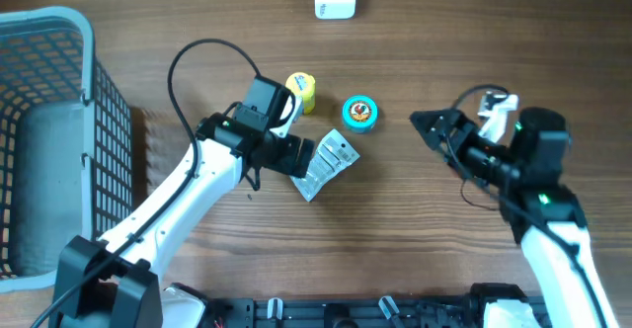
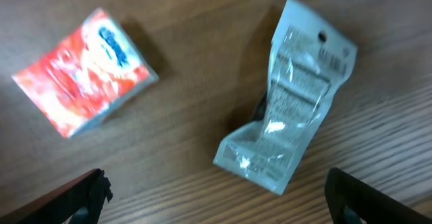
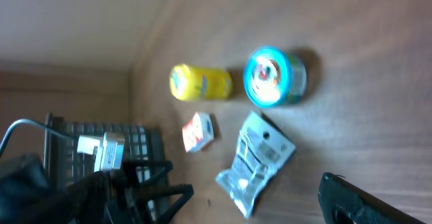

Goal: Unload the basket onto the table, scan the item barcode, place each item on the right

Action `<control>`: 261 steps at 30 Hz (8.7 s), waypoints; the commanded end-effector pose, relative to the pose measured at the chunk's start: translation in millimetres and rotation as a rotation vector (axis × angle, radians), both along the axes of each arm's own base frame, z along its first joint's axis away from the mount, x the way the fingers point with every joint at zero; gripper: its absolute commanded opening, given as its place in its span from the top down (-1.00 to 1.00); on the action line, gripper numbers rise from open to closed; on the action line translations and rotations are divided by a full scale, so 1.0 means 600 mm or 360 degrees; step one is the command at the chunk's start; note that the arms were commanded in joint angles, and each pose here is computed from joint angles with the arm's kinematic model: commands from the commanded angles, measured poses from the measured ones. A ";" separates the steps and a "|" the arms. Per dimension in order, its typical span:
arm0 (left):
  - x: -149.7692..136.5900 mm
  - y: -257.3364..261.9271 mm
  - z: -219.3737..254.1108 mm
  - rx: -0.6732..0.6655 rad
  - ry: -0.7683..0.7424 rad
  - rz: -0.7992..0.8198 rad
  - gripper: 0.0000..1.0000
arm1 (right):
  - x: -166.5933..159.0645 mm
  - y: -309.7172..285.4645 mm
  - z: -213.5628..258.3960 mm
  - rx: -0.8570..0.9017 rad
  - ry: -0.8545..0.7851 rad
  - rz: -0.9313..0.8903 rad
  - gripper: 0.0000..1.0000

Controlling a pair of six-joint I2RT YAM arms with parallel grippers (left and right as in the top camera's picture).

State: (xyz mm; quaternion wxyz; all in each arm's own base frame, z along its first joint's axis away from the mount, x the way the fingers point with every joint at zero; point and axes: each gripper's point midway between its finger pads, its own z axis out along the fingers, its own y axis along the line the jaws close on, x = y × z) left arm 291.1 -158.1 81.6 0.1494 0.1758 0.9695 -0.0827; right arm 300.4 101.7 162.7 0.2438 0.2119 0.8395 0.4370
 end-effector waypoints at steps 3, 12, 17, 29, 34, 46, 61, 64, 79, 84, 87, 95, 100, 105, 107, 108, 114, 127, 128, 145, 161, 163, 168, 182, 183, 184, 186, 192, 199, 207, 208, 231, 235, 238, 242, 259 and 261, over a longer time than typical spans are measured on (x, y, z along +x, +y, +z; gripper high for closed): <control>-0.040 -0.008 -0.030 0.0031 0.0082 -0.0219 -1.00 | -0.004 0.034 -0.029 0.0132 0.0091 0.0232 -1.00; -0.013 -0.016 -0.023 0.0115 -0.0096 -0.0360 -1.00 | -0.029 0.052 -0.020 0.0190 0.0061 0.0398 -1.00; 0.027 0.029 -0.010 0.0163 -0.0184 -0.0092 -1.00 | -0.042 0.029 -0.067 0.0065 0.0293 0.0240 -0.99; 0.052 0.047 0.144 -0.0114 -0.0607 0.0099 -1.00 | -0.031 -0.025 -0.074 -0.0292 0.0588 -0.0159 -1.00; 0.044 0.056 0.209 -0.0191 -0.0792 0.0120 -1.00 | -0.041 -0.018 -0.047 -0.0443 0.0778 -0.0401 -1.00; 0.046 0.128 0.297 -0.0282 -0.1056 0.0378 -1.00 | -0.067 0.103 -0.158 -0.0407 0.1237 -0.0196 -0.99; 0.012 0.056 0.146 -0.0258 -0.0474 -0.0078 -1.00 | 0.013 0.103 -0.100 -0.0679 0.0663 0.0174 -0.99; 0.009 0.032 0.100 -0.0217 -0.0340 -0.0167 -1.00 | 0.031 0.054 -0.091 -0.0816 0.0652 0.0071 -1.00; -0.031 -0.071 0.023 -0.0021 -0.0237 -0.0580 -1.00 | 0.076 -0.145 -0.047 -0.0886 0.0594 -0.0079 -1.00; -0.028 -0.074 -0.025 0.0036 -0.0139 -0.0609 -1.00 | 0.071 -0.164 -0.046 -0.0826 0.0602 -0.0078 -0.99; -0.020 -0.079 -0.054 0.0051 -0.0103 -0.0611 -1.00 | 0.070 -0.168 -0.046 -0.0827 0.0607 -0.0083 -1.00; -0.011 -0.098 -0.091 0.0060 -0.0095 -0.0657 -1.00 | 0.070 -0.168 -0.046 -0.0829 0.0605 -0.0081 -1.00; -0.016 -0.095 -0.114 0.0084 -0.0036 -0.0659 -1.00 | 0.070 -0.168 -0.046 -0.0828 0.0606 -0.0081 -1.00; -0.032 -0.086 -0.134 0.0118 0.0054 -0.0692 -1.00 | 0.070 -0.168 -0.046 -0.0830 0.0606 -0.0080 -0.99; -0.041 -0.077 -0.137 0.0153 0.0091 -0.0707 -1.00 | 0.070 -0.169 -0.047 -0.0834 0.0607 -0.0083 -1.00; -0.041 -0.077 -0.137 0.0153 0.0092 -0.0707 -1.00 | 0.070 -0.169 -0.047 -0.0834 0.0607 -0.0083 -0.99; -0.038 -0.080 -0.137 0.0151 0.0073 -0.0734 -0.75 | 0.068 -0.169 -0.047 -0.0833 0.0615 -0.0081 -1.00; -0.046 -0.083 -0.197 0.0186 0.0173 -0.0763 -0.57 | 0.063 -0.168 -0.049 -0.0845 0.0623 -0.0055 -0.99; -0.047 -0.084 -0.198 0.0187 0.0173 -0.0768 -0.51 | 0.064 -0.169 -0.049 -0.0844 0.0621 -0.0057 -1.00; -0.047 -0.089 -0.198 0.0182 0.0162 -0.0771 0.14 | 0.064 -0.172 -0.050 -0.0862 0.0622 -0.0063 -1.00; -0.046 -0.089 -0.198 0.0183 0.0163 -0.0765 0.46 | 0.064 -0.176 -0.051 -0.0882 0.0628 -0.0075 -1.00; -0.045 -0.088 -0.196 0.0185 0.0157 -0.0763 0.52 | 0.064 -0.176 -0.051 -0.0881 0.0628 -0.0076 -0.99; -0.032 -0.089 -0.170 0.0185 0.0077 -0.0711 0.63 | 0.064 -0.176 -0.050 -0.0882 0.0627 -0.0075 -0.99; -0.015 -0.101 -0.101 0.0105 -0.0086 -0.0669 0.86 | 0.064 -0.176 -0.051 -0.0881 0.0628 -0.0076 -1.00; -0.016 -0.100 -0.098 0.0103 -0.0091 -0.0669 0.86 | 0.064 -0.176 -0.051 -0.0881 0.0628 -0.0076 -0.99; -0.016 -0.100 -0.095 0.0101 -0.0095 -0.0668 0.85 | 0.064 -0.176 -0.051 -0.0881 0.0628 -0.0076 -0.99; -0.016 -0.100 -0.086 0.0095 -0.0110 -0.0668 0.84 | 0.064 -0.176 -0.050 -0.0882 0.0627 -0.0076 -1.00; -0.016 -0.100 -0.037 0.0050 -0.0206 -0.0656 0.81 | 0.065 -0.176 -0.050 -0.0882 0.0623 -0.0078 -1.00; -0.024 -0.095 0.062 -0.0059 -0.0410 -0.0611 0.80 | 0.066 -0.176 -0.050 -0.0882 0.0621 -0.0079 -1.00; -0.064 -0.098 0.158 -0.0243 -0.0583 -0.0650 0.76 | 0.066 -0.176 -0.050 -0.0880 0.0622 -0.0079 -1.00; -0.068 -0.099 0.162 -0.0252 -0.0588 -0.0649 0.76 | 0.066 -0.176 -0.050 -0.0880 0.0622 -0.0079 -0.99; -0.169 -0.153 0.189 -0.0328 -0.0601 -0.0961 0.79 | 0.065 -0.176 -0.050 -0.0881 0.0623 -0.0078 -1.00; -0.169 -0.153 0.189 -0.0328 -0.0601 -0.0961 0.80 | 0.065 -0.176 -0.050 -0.0881 0.0623 -0.0078 -1.00; -0.168 -0.153 0.190 -0.0330 -0.0606 -0.0960 0.81 | 0.065 -0.176 -0.050 -0.0880 0.0623 -0.0079 -1.00; -0.154 -0.152 0.197 -0.0310 -0.0664 -0.0909 0.81 | 0.065 -0.176 -0.050 -0.0880 0.0622 -0.0079 -0.99; -0.022 -0.101 0.206 -0.0369 -0.0764 -0.0453 0.87 | 0.066 -0.164 -0.048 -0.0791 0.0636 -0.0087 -1.00; -0.014 -0.104 0.176 -0.0377 -0.0664 -0.0456 0.88 | 0.066 -0.162 -0.048 -0.0783 0.0636 -0.0084 -0.99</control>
